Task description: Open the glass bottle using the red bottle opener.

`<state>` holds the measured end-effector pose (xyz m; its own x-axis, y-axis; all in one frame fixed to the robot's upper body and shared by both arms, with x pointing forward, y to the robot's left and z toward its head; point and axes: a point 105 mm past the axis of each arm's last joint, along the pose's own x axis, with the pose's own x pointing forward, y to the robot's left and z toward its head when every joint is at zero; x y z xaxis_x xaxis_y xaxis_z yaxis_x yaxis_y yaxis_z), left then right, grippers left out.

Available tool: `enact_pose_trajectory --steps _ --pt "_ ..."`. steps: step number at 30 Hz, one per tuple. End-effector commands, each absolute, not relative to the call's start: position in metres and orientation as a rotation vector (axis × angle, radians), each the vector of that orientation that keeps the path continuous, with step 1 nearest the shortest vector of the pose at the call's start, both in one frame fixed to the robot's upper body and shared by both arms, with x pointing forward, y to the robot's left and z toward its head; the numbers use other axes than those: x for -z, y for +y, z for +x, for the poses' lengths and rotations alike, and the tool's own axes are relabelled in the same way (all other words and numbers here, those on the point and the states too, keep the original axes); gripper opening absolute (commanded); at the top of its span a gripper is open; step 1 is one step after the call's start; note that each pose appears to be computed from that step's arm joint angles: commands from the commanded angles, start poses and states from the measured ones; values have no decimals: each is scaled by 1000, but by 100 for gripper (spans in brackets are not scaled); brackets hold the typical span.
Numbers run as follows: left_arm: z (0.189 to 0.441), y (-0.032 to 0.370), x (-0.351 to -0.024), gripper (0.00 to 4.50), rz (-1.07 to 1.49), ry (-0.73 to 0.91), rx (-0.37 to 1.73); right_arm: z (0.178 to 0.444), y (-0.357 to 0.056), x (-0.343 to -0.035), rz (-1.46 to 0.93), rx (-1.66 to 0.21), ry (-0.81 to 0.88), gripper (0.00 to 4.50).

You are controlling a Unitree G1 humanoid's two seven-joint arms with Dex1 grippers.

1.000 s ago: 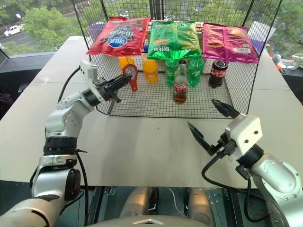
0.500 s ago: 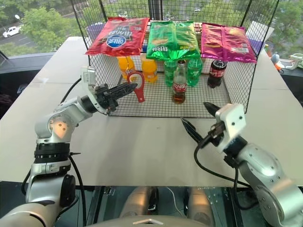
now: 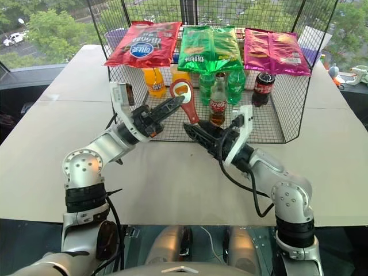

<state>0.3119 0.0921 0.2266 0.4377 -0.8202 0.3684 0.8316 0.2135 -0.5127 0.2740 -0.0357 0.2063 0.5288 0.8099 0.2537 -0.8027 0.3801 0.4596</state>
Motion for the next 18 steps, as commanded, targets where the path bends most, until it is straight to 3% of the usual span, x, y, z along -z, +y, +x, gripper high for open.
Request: enact_pose_trajectory --steps 1,18 --pt "302 93 -238 0 -710 -64 1179 271 -32 -219 600 -1071 -34 295" --pt "292 92 -235 0 -700 -52 1226 269 -22 -227 595 -1125 -39 295"
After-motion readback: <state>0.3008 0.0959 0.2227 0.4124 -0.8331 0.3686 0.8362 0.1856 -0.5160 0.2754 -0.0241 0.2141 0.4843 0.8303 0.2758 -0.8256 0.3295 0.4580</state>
